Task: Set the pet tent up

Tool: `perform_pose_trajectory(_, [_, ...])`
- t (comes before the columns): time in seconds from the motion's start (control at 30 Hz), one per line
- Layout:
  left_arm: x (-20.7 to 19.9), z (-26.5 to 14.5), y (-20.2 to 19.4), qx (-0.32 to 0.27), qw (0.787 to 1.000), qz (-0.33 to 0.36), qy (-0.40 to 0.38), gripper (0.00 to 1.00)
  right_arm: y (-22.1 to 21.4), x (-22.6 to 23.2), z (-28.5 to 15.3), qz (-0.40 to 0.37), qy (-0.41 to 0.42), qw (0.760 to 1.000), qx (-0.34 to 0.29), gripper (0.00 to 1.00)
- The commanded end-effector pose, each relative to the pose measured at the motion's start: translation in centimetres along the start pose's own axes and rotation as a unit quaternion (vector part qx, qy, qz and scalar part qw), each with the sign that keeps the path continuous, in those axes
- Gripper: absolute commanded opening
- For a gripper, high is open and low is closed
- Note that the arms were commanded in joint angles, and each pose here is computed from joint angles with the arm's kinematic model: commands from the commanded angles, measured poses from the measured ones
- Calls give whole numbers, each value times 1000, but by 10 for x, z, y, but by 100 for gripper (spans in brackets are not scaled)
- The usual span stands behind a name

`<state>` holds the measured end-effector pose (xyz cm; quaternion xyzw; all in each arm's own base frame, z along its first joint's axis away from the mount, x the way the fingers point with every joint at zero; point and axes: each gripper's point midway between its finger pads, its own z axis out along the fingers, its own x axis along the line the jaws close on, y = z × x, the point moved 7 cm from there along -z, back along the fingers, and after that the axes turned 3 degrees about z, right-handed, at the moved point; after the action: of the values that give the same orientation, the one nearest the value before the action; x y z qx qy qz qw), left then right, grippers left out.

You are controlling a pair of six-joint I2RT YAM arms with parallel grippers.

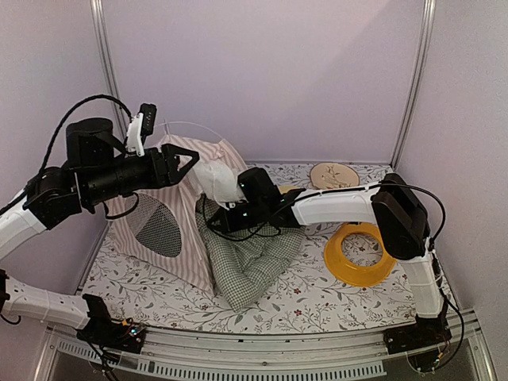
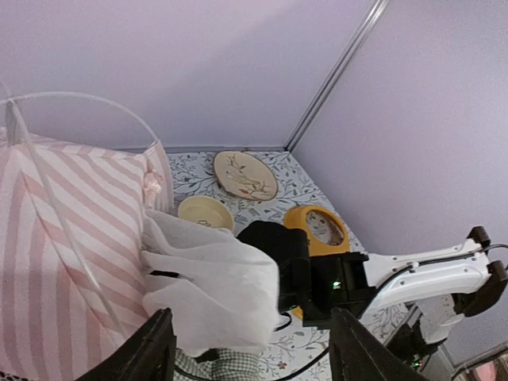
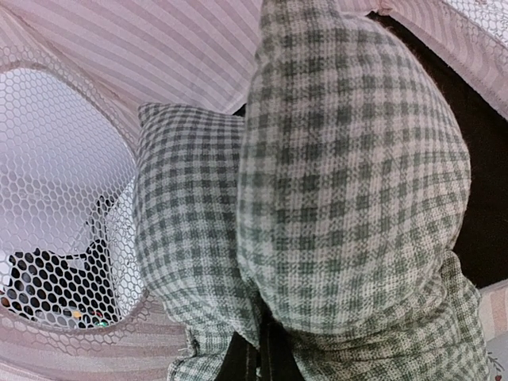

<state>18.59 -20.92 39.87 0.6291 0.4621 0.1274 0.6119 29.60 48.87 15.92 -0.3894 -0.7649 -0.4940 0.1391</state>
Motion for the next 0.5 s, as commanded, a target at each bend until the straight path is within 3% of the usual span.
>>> perform_pose_trajectory(0.0, [26,3,-11,17,992,-5,128,62,4,1,5,2,15,1000,-4,0])
perform_pose_trajectory(0.23, [42,9,-14,21,978,11,206,57,3,1,4,0,12,1000,-1,0])
perform_pose_trajectory(0.47, [32,38,-19,54,981,30,183,35,6,5,1,-9,12,1000,-3,0])
